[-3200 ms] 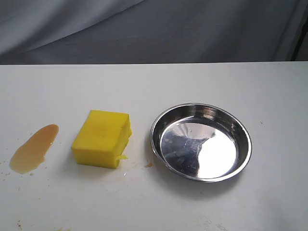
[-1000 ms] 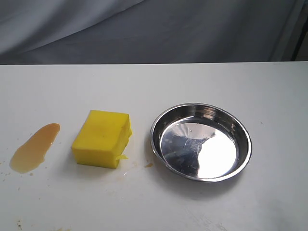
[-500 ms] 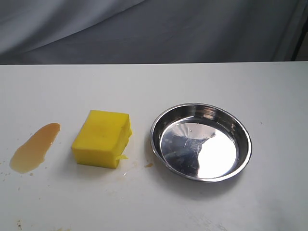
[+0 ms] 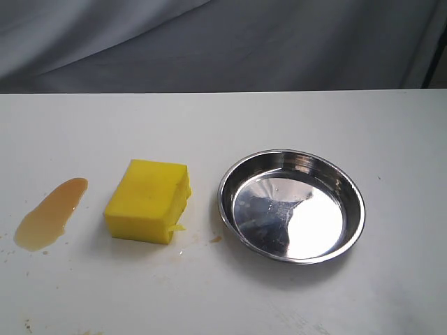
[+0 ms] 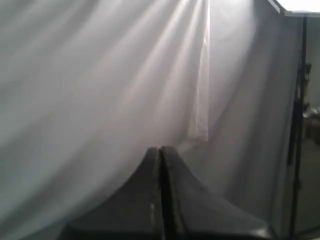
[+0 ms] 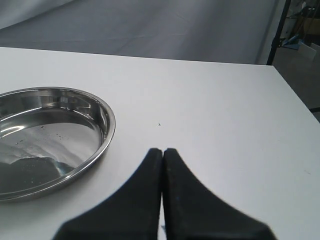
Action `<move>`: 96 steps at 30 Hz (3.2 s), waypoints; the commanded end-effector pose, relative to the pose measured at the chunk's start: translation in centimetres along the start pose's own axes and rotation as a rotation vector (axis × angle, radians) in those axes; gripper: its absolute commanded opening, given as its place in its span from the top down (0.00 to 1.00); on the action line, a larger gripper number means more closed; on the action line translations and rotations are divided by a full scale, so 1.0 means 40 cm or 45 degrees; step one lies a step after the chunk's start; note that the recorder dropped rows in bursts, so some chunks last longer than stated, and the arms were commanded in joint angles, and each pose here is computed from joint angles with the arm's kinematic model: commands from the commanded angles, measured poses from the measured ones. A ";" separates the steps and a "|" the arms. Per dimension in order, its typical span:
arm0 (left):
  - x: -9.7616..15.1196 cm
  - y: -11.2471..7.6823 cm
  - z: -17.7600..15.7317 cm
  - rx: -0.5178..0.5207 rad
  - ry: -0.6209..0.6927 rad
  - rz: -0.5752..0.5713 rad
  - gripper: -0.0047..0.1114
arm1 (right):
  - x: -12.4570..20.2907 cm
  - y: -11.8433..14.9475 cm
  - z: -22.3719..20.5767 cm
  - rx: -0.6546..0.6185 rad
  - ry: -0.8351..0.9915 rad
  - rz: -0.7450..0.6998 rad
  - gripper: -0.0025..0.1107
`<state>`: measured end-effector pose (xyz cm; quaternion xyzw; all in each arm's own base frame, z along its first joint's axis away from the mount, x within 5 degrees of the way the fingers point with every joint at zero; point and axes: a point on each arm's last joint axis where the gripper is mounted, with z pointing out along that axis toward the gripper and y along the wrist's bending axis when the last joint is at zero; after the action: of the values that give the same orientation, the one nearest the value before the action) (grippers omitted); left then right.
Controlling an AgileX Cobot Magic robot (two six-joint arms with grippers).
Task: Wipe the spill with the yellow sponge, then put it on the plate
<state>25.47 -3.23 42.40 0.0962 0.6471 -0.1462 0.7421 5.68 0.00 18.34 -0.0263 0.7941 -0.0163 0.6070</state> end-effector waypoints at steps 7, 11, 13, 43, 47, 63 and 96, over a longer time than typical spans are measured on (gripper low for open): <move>0.237 0.018 0.178 0.360 0.622 -0.212 0.96 | 0.001 -0.001 0.000 0.007 -0.006 0.012 0.98; 0.287 0.023 0.196 0.394 0.689 -0.252 0.96 | 0.001 -0.001 0.000 0.007 -0.006 0.012 0.98; 0.292 0.024 0.198 0.395 0.694 -0.248 0.96 | 0.001 -0.001 0.000 0.007 -0.006 0.012 0.98; 0.273 -0.039 0.171 0.854 0.568 -0.007 0.96 | 0.001 -0.001 0.000 0.007 -0.006 0.012 0.98; 0.297 -0.057 0.177 0.781 0.667 -0.051 0.96 | 0.001 -0.001 0.000 0.007 -0.006 0.012 0.98; 0.360 -0.157 0.195 0.565 0.784 -0.151 0.96 | 0.001 -0.001 0.000 0.007 -0.006 0.012 0.98; 0.434 -0.111 0.172 0.251 0.871 -0.156 0.96 | 0.001 -0.001 0.000 0.007 -0.006 0.012 0.98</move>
<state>32.73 -11.02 26.48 0.1623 0.8472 -0.2015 0.4639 5.68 0.00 18.34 -0.0263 0.7941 -0.0163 0.6070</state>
